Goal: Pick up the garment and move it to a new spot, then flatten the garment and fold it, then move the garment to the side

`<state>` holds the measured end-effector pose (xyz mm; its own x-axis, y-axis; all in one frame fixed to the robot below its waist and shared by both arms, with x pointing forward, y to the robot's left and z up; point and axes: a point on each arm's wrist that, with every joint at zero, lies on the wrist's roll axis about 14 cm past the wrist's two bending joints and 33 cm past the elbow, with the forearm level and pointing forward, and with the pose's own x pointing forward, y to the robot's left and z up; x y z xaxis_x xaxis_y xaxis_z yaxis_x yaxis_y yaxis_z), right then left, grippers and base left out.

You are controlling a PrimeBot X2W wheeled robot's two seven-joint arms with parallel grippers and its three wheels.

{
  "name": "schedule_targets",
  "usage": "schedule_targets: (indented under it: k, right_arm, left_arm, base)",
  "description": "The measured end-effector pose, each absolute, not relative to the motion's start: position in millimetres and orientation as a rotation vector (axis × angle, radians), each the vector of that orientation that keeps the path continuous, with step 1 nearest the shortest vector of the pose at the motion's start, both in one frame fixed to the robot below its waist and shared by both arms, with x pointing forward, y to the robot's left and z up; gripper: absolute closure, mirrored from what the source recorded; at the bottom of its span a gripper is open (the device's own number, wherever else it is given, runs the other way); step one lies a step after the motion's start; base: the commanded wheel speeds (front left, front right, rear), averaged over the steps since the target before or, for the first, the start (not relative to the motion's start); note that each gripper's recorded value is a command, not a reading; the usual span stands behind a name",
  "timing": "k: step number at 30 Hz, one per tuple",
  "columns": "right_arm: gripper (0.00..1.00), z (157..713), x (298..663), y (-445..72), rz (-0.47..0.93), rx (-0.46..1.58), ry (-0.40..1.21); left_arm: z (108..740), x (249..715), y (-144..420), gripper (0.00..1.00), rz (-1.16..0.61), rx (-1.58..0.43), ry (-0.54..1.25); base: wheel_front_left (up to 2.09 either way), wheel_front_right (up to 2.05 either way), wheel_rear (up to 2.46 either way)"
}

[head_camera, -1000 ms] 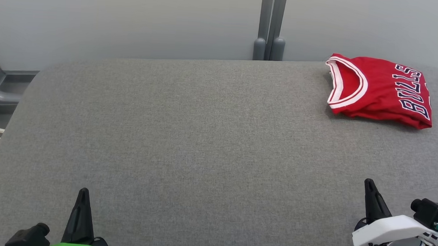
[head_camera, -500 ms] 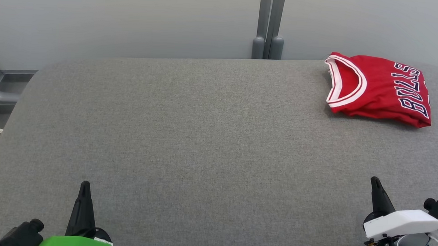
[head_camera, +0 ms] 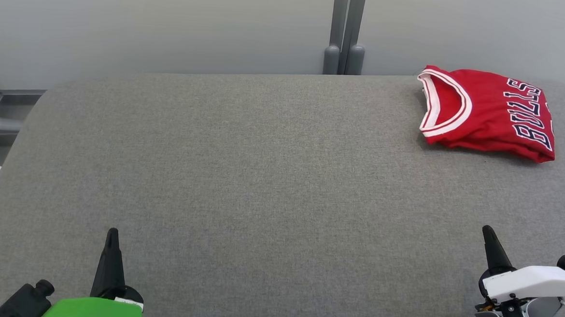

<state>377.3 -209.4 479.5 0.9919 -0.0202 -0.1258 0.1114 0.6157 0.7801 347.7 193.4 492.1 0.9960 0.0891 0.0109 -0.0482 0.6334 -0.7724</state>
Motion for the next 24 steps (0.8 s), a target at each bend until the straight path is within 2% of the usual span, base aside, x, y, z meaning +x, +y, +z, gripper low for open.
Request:
schedule_targets:
  k: [24]
  right_arm:
    - [1.00, 484.7, 382.3, -218.4, -0.069, 1.168, 0.105]
  left_arm:
    - [496.0, 358.4, 184.4, 1.00, 0.070, -1.147, -0.049]
  base:
    - [0.00, 0.00, 0.00]
